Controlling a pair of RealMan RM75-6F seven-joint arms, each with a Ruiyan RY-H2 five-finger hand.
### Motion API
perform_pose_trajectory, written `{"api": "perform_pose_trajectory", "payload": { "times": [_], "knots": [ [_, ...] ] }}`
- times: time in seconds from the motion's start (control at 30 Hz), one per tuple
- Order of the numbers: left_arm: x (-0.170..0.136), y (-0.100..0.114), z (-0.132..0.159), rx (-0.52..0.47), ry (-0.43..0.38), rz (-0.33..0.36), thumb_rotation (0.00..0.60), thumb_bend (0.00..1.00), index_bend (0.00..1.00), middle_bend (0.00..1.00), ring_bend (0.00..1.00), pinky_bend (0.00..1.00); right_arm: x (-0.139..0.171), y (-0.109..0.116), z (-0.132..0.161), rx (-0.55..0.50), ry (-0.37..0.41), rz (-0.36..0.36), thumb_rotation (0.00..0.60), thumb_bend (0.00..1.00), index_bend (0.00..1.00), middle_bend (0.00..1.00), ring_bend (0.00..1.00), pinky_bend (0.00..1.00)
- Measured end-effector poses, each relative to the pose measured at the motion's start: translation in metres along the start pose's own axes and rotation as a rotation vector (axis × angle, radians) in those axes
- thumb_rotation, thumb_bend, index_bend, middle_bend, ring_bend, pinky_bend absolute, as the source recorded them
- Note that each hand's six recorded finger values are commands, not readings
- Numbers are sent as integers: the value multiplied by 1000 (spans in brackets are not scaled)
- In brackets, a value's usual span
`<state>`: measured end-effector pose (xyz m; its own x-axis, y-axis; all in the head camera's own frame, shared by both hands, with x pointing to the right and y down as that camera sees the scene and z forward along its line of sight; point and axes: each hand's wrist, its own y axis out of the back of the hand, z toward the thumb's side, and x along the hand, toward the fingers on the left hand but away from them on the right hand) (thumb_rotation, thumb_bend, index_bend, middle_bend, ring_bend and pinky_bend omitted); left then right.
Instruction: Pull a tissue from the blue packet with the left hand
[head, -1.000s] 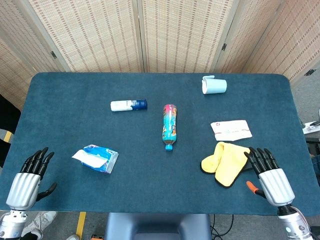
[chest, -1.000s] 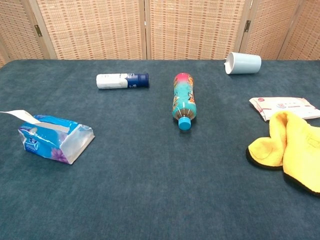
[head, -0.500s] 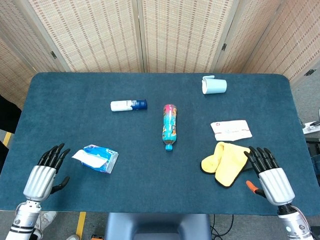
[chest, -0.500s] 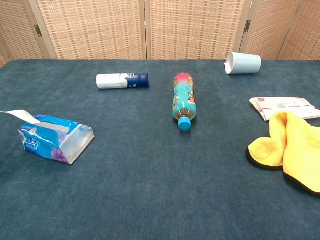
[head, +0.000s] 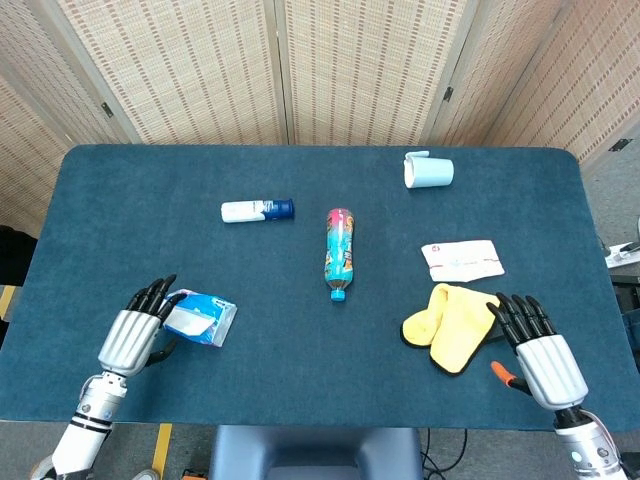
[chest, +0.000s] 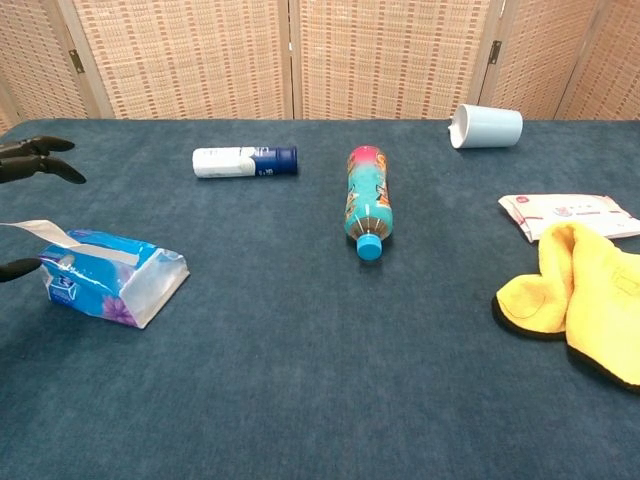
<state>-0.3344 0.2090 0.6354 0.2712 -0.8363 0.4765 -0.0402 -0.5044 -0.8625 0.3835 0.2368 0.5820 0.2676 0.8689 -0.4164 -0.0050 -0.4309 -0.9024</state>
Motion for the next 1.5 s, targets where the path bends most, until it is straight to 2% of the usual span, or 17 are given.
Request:
{"api": "perform_pose_trajectory", "payload": {
  "times": [0.13,0.27,0.43,0.5,0.6,0.7,0.93,1.03,1.23,1.33,1.5],
  "knots": [
    [6,-7,0,4,6,-10,600,383,260,0,0,208,0,0,0,-2,-1,3,600,137,0,0,0,54],
    [12,-12,-3,12,12,-13,600,439,305,0,0,225,-1,-2,0,-2,-1,10,600,137,0,0,0,54],
    [18,-14,-7,15,18,3,600,520,426,0,6,249,-3,-4,0,0,-1,17,600,137,0,0,0,54],
    [19,-14,-8,16,19,7,600,573,543,20,26,266,-3,-4,0,1,-1,19,600,137,0,0,0,55],
    [21,-14,-12,25,25,24,600,619,641,68,46,276,-3,-7,1,8,1,27,600,137,0,0,0,55],
    [21,-15,-16,17,24,41,600,632,677,96,57,283,-3,-8,2,9,3,27,600,137,0,0,0,55],
    [18,-14,-13,-8,1,69,600,637,688,106,63,288,-3,-8,2,7,5,31,600,137,0,0,0,54],
    [17,-8,-10,-18,-9,85,600,636,689,106,63,288,-3,-8,3,6,5,32,600,138,0,0,0,54],
    [21,19,2,-31,-35,134,600,638,686,105,63,288,-3,-11,3,9,7,42,600,138,0,0,0,54],
    [23,38,10,-19,-51,163,600,638,684,105,63,288,-3,-10,4,10,9,39,600,138,0,0,0,55],
    [25,82,19,29,-68,236,600,638,684,105,63,287,-2,-7,3,4,8,34,600,138,0,0,0,54]
  ]
}}
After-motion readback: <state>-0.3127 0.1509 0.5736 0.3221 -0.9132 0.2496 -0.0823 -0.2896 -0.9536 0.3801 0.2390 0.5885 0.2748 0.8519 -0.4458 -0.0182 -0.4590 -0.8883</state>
